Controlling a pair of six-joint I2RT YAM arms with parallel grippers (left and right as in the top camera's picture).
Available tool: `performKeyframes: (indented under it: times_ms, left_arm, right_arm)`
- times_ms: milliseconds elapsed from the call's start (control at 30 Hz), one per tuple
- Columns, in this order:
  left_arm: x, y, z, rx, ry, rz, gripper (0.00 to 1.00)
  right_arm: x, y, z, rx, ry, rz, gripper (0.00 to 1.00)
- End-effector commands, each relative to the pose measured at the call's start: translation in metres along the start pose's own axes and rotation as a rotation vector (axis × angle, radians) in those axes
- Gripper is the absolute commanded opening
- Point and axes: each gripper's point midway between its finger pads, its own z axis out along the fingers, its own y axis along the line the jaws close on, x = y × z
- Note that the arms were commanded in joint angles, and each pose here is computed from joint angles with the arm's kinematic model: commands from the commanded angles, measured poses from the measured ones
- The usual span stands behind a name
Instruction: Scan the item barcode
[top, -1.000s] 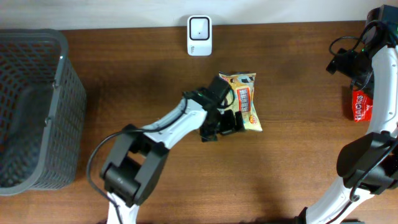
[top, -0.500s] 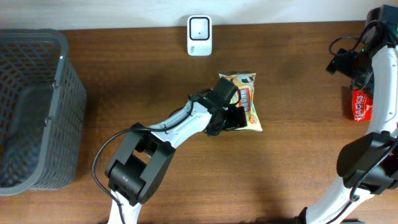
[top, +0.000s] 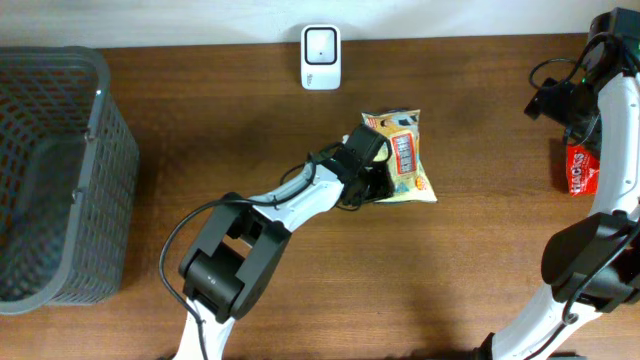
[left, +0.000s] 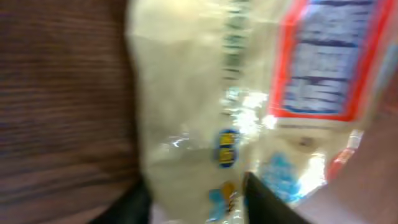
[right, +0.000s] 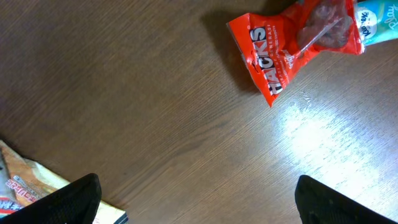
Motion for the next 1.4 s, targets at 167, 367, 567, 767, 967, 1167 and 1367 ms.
performKeyframes:
  times_ms: [167, 367, 567, 767, 967, 1167, 1367]
  left_arm:
    - [0.005, 0.020, 0.007, -0.048, 0.032, 0.054, 0.00]
    - [-0.022, 0.024, -0.047, -0.145, -0.073, 0.227, 0.00]
    - [-0.067, 0.044, -0.160, -0.491, -0.375, 0.371, 0.00]
    - [-0.080, 0.082, -0.252, -0.879, -0.557, 0.380, 0.00]
    - [-0.070, 0.100, -0.260, -0.986, -0.507, 0.400, 0.00]
    - [-0.071, 0.125, -0.280, -1.203, -0.582, 0.377, 0.00]
    - [-0.060, 0.155, -0.287, -1.404, -0.652, 0.365, 0.00]
  right_arm:
    - [-0.001, 0.000, 0.000, -0.002, -0.001, -0.006, 0.99]
    - [-0.001, 0.000, 0.000, -0.002, -0.001, -0.006, 0.99]
    - [-0.001, 0.000, 0.000, -0.002, -0.001, -0.006, 0.99]
    - [-0.001, 0.000, 0.000, -0.002, -0.001, -0.006, 0.99]
    - [-0.001, 0.000, 0.000, -0.002, -0.001, -0.006, 0.99]
    - [-0.001, 0.000, 0.000, -0.001, -0.001, -0.006, 0.99]
    - [-0.001, 0.000, 0.000, -0.002, -0.001, -0.006, 0.99]
